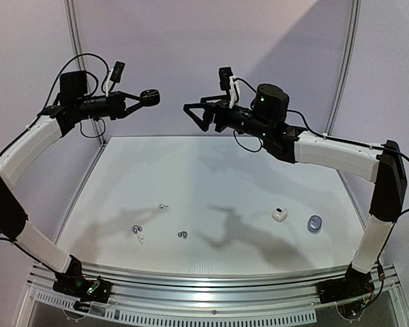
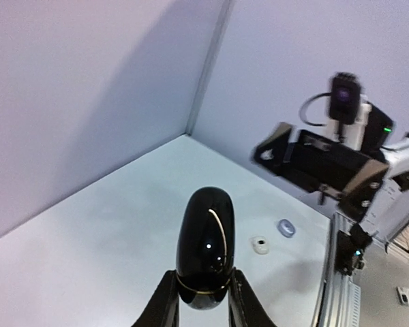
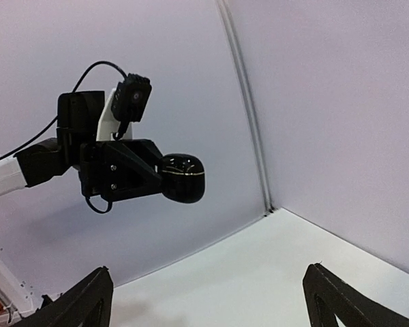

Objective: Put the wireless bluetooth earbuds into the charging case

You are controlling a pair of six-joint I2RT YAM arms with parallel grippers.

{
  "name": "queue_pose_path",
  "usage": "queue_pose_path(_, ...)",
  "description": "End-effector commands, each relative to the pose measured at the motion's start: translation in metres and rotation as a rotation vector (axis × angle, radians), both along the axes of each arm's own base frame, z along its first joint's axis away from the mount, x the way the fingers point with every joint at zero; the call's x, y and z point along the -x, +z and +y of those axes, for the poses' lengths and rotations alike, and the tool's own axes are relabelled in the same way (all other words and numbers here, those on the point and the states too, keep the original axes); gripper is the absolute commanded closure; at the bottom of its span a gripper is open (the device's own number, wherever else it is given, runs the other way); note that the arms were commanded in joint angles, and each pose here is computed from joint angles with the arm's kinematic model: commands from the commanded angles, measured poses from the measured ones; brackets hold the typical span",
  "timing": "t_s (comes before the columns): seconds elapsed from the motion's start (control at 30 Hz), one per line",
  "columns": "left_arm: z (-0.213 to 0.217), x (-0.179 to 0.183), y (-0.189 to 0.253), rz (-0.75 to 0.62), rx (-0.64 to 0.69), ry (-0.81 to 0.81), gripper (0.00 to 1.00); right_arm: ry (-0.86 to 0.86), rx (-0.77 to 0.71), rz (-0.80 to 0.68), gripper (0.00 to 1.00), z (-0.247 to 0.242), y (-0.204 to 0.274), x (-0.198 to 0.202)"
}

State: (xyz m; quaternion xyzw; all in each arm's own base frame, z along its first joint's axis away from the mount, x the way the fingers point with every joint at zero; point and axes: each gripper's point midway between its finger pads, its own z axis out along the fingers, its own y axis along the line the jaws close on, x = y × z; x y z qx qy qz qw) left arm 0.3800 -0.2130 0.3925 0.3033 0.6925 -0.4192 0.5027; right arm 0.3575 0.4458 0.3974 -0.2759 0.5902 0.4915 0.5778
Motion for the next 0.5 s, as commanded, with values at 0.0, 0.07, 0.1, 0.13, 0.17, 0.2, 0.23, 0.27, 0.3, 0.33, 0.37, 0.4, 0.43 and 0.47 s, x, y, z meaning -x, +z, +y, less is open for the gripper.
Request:
queue_pose_path(0.0,0.07,-0.06,-0.113,0.397,-0.1,0.255,1.0,-0.175,0.078,0.097,0.01,-0.024,-0.02,-0.026)
queue_pose_path(0.07,0.089,-0.076,-0.146,0.506,-0.093,0.292,1.0,-0.169,0.097,0.099,0.01,-0.024,-0.025,-0.025)
queue_pose_path(0.1,0.101,-0.083,-0.162,0.554,-0.097,0.322,1.0,-0.165,0.101,0.102,0.01,-0.023,-0.026,-0.024)
queue_pose_path(0.13,0.111,-0.09,-0.177,0.598,-0.103,0.342,1.0,-0.164,0.105,0.107,0.01,-0.023,-0.028,-0.023)
queue_pose_path(0.17,0.117,-0.096,-0.193,0.643,-0.119,0.357,1.0,-0.164,0.111,0.112,0.01,-0.024,-0.03,-0.023)
queue_pose_path(0.2,0.12,-0.1,-0.207,0.682,-0.135,0.36,1.0,-0.166,0.114,0.117,0.01,-0.024,-0.031,-0.023)
queue_pose_path(0.23,0.12,-0.104,-0.219,0.704,-0.156,0.344,1.0,-0.167,0.115,0.118,0.01,-0.024,-0.032,-0.023)
queue_pose_path(0.27,0.121,-0.108,-0.23,0.724,-0.179,0.326,1.0,-0.166,0.115,0.12,0.01,-0.024,-0.032,-0.023)
queue_pose_path(0.3,0.121,-0.112,-0.242,0.754,-0.188,0.312,1.0,-0.166,0.116,0.121,0.01,-0.024,-0.033,-0.023)
queue_pose_path(0.33,0.122,-0.117,-0.253,0.786,-0.195,0.301,1.0,-0.165,0.115,0.121,0.01,-0.024,-0.032,-0.023)
queue_pose_path(0.37,0.123,-0.12,-0.263,0.817,-0.203,0.295,1.0,-0.163,0.114,0.122,0.01,-0.024,-0.032,-0.023)
queue_pose_path(0.4,0.124,-0.124,-0.272,0.841,-0.203,0.284,1.0,-0.163,0.116,0.122,0.01,-0.024,-0.033,-0.023)
queue_pose_path(0.43,0.124,-0.128,-0.279,0.854,-0.203,0.273,1.0,-0.164,0.117,0.123,0.01,-0.024,-0.033,-0.023)
queue_pose_path(0.47,0.126,-0.131,-0.285,0.86,-0.207,0.276,1.0,-0.165,0.119,0.123,0.01,-0.025,-0.033,-0.022)
